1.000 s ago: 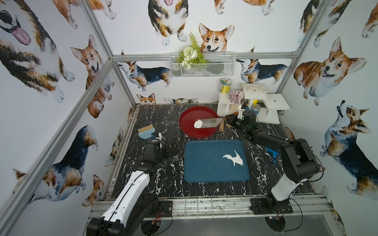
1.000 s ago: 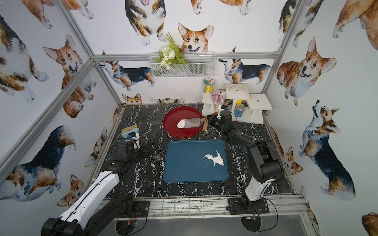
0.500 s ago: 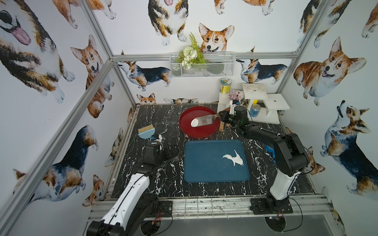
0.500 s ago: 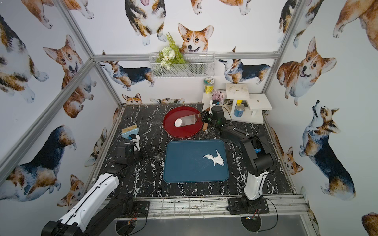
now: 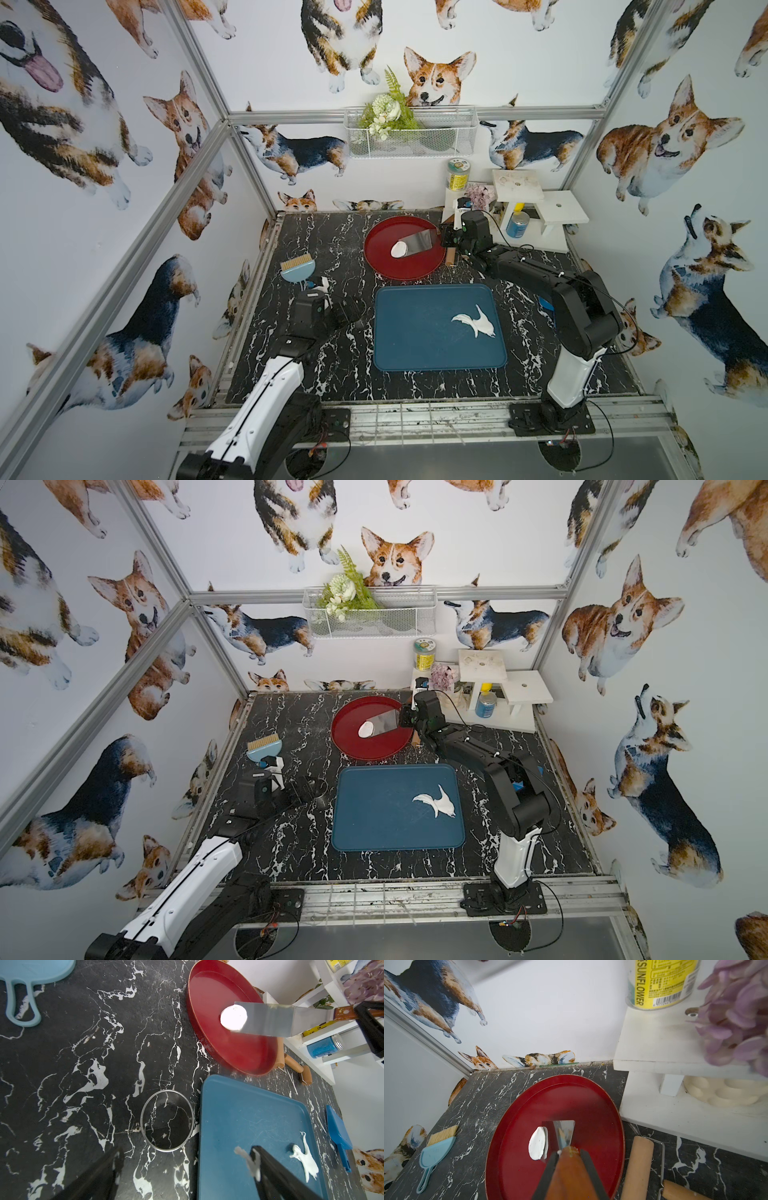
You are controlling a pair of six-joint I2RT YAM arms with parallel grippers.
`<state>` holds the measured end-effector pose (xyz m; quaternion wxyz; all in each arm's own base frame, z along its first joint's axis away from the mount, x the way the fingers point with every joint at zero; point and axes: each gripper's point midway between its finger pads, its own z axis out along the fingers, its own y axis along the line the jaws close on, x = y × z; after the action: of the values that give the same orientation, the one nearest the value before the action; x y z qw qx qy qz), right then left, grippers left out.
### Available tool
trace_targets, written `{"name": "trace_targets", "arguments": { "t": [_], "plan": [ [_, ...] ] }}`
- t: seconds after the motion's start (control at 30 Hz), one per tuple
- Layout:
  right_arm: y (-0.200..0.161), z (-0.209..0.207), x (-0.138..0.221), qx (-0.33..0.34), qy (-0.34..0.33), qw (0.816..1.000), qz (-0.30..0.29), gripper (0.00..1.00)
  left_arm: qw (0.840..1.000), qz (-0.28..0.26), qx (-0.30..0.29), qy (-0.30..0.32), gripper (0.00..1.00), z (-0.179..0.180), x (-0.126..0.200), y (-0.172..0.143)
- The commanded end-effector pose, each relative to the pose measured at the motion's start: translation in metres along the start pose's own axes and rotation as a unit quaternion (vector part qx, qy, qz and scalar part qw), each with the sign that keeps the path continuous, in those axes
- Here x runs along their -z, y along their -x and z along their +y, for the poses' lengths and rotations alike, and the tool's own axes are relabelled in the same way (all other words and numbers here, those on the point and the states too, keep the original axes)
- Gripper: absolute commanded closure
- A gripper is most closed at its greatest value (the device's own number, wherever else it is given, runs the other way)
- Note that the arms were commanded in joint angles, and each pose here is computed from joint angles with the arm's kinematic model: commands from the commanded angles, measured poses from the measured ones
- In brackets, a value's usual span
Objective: Roll out the dumpling wrappers from the dough
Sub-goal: Place the dumpling wrapper on the plate.
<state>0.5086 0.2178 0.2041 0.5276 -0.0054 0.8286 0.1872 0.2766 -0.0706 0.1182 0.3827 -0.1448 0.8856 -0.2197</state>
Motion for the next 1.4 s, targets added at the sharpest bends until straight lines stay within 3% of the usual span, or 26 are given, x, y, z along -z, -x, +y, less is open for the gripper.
{"name": "trace_targets", "arguments": {
  "t": [0.0, 0.6, 0.93, 1.37],
  "plan": [
    [0.006, -0.006, 0.003, 0.042, -0.030, 0.999, -0.006, 1.00, 1.000, -0.006, 0.002, -0.008, 0.00, -0.003, 0.000, 0.002],
    [0.023, 0.005, 0.017, 0.140, -0.077, 0.987, -0.026, 1.00, 1.000, -0.006, 0.004, -0.008, 0.00, -0.001, 0.002, -0.001],
    [0.011, 0.031, 0.017, 0.273, -0.115, 0.955, -0.022, 1.00, 1.000, -0.006, 0.006, -0.010, 0.00, -0.001, 0.001, -0.002],
    [0.019, 0.050, 0.024, 0.351, -0.155, 0.922, -0.042, 1.00, 1.000, -0.004, 0.008, -0.013, 0.00, -0.002, -0.001, -0.002]
  ]
}}
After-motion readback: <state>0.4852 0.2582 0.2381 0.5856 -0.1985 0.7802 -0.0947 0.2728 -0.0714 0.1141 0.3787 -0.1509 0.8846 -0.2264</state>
